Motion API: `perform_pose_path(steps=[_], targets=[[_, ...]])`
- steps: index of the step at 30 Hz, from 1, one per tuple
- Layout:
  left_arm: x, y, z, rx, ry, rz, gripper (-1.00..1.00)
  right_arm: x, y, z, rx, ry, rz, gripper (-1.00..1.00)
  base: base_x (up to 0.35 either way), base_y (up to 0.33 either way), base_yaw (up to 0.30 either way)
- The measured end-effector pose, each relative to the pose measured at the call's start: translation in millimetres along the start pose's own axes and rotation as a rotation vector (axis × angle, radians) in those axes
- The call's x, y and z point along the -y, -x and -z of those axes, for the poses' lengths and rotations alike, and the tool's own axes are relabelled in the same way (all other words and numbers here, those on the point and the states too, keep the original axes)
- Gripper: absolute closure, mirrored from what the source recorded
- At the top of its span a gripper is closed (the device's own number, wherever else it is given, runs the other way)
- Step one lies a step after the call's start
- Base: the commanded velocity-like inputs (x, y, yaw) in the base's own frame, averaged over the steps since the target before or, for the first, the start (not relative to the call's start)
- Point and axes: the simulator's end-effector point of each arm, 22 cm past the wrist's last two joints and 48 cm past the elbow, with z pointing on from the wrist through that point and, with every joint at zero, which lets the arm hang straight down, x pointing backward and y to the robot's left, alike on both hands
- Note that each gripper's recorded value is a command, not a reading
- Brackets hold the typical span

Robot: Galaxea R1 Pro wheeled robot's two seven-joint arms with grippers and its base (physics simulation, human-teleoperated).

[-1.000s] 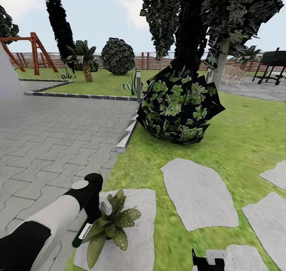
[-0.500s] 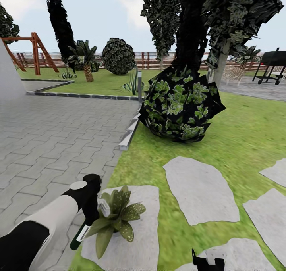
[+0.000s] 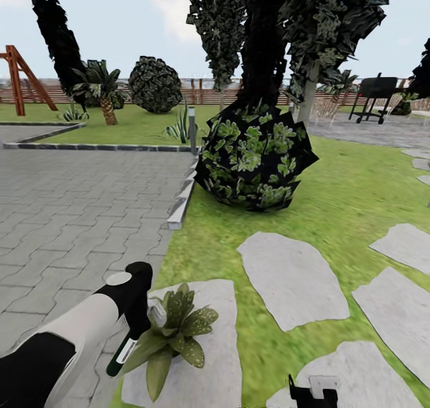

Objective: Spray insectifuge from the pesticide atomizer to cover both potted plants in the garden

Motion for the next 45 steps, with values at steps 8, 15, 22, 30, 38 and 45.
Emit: perform_pose_path(steps=[8,15,22,30,38,45], targets=[[-1.5,-1.0,-0.1,0.0,0.001,0.009,1.0,-0.5,-0.2,-0.2,-0.001,0.001,0.0,-1.0,-0.136,0.0,-0.059],[-1.9,-1.3,-1.5,0.0,0.007,0.011,1.0,-0.4,0.0,0.0,0.0,0.0,0.0,-1.0,-0.037,0.0,0.0],[17.2,-5.3,-23.1,-0.021,-0.028,0.0,1.0,-0.6,0.0,0.0,0.0,0.001,0.0,-1.0,0.0,0.0,0.0],[17.1,-10.4,-30.1,-0.022,-0.025,0.007,1.0,-0.4,0.3,0.0,0.001,0.003,0.001,-1.0,0.075,-0.093,0.0],[2.0,-13.9,-32.9,-0.023,0.03,0.019,1.0,0.9,-0.1,-0.3,0.0,0.001,0.003,-1.0,-0.048,-0.005,0.0],[2.9,-15.5,-34.8,-0.028,0.028,0.019,1.0,0.0,0.0,-0.1,0.0,0.001,0.0,-1.0,-0.025,0.0,0.171]])
